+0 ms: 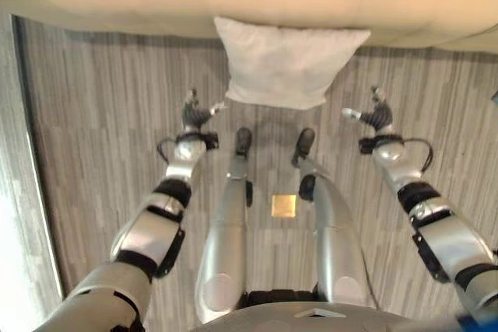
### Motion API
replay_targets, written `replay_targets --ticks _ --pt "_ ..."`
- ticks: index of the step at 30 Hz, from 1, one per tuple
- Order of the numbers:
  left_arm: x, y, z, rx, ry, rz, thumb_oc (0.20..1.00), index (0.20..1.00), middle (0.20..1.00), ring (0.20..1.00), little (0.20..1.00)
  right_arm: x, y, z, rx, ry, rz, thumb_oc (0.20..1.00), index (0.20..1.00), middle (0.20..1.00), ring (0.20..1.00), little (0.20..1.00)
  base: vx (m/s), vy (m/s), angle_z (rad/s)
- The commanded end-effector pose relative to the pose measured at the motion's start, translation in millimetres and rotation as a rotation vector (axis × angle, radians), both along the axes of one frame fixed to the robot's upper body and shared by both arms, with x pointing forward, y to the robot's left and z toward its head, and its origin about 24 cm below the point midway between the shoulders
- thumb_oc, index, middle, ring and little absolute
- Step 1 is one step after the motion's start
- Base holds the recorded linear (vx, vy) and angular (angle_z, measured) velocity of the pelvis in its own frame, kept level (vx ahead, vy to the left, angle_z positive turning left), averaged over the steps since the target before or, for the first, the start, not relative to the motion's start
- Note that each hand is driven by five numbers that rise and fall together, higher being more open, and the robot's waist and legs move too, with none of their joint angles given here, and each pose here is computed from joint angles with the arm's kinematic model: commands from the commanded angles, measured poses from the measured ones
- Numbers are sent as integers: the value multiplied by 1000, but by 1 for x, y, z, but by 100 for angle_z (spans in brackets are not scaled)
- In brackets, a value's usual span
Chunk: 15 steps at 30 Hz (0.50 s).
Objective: Pick up all the scattered cushions and arrange them neatly on the sofa.
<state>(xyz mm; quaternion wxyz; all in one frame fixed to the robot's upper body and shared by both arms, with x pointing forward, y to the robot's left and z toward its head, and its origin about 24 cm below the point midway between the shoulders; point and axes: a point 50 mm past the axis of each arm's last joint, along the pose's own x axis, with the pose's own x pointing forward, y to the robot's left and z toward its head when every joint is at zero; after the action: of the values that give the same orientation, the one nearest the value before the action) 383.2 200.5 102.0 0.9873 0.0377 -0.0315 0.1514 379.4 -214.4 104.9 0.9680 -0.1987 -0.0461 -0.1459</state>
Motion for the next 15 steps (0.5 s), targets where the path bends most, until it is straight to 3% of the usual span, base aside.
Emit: replay_targets --ticks 1,5,15 --pt "-10 13 -12 -18 -7 87 1000 1000 1000 1000 1000 -14 -21 -14 -42 -9 -85 1000 1000 1000 1000 1000 -12 96 -9" --pt "13 15 48 2 -136 98 1000 1000 1000 1000 1000 7 -29 47 -57 -161 -133 1000 1000 1000 1000 1000 3 127 -3" --pt "28 0 159 -95 -413 23 1000 1000 1000 1000 1000 18 -29 163 -97 -443 -128 1000 1000 1000 1000 1000 39 69 -14"
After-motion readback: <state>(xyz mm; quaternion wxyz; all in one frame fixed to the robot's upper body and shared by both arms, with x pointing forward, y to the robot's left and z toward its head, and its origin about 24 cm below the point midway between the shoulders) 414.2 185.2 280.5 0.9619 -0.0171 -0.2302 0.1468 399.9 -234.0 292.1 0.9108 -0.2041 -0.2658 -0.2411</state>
